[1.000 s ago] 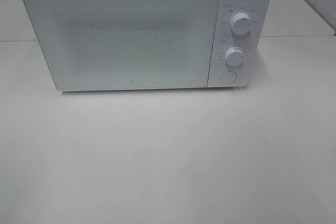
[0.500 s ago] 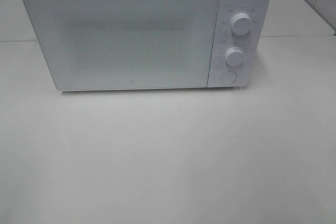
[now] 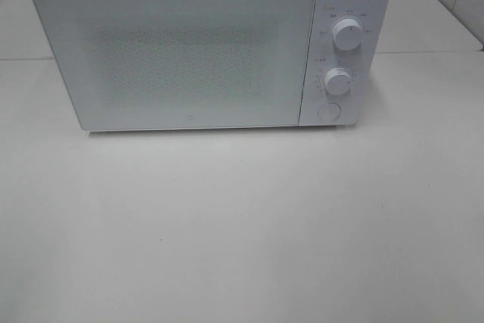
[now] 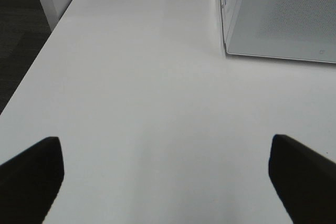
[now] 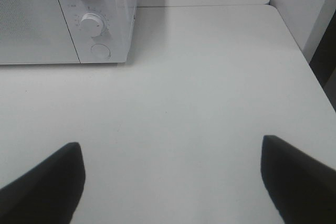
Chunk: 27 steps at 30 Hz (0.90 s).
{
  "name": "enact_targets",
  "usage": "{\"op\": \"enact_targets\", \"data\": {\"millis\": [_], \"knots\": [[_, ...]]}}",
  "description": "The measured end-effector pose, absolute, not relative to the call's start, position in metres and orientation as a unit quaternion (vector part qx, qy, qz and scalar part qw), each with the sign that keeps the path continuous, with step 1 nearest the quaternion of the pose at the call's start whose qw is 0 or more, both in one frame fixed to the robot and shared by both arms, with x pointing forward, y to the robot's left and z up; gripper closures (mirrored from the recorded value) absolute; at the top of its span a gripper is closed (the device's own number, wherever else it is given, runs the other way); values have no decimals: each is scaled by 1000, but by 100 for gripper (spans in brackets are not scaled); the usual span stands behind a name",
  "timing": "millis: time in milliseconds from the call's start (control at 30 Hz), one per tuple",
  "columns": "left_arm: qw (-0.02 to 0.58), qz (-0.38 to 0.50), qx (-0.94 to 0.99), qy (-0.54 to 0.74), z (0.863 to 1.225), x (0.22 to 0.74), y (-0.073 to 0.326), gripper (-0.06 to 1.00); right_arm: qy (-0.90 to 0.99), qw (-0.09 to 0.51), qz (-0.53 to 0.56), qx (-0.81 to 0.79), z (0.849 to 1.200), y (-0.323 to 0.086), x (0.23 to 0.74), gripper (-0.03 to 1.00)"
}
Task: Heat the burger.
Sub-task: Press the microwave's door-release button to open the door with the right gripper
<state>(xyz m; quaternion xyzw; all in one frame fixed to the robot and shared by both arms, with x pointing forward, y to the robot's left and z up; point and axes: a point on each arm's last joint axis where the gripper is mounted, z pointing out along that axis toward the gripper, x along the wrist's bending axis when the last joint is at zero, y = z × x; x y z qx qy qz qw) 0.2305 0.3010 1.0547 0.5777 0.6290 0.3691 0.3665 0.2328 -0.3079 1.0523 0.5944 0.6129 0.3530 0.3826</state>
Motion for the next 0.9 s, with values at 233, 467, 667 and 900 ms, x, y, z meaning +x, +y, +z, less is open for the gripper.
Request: {"op": "enact_targets", "data": {"millis": [233, 467, 667, 900], "knots": [[367, 369, 578, 629, 1055, 231, 301, -3, 609, 399, 367, 580, 1078, -306, 245, 13], [367, 369, 578, 629, 1055, 231, 301, -3, 625, 394, 355, 573, 1086, -302, 285, 12], [367, 369, 578, 629, 1055, 231, 301, -3, 627, 398, 363, 563, 1090, -298, 319, 12], [367, 369, 578, 629, 1055, 231, 301, -3, 636, 389, 360, 561, 1085, -293, 360, 15]]}}
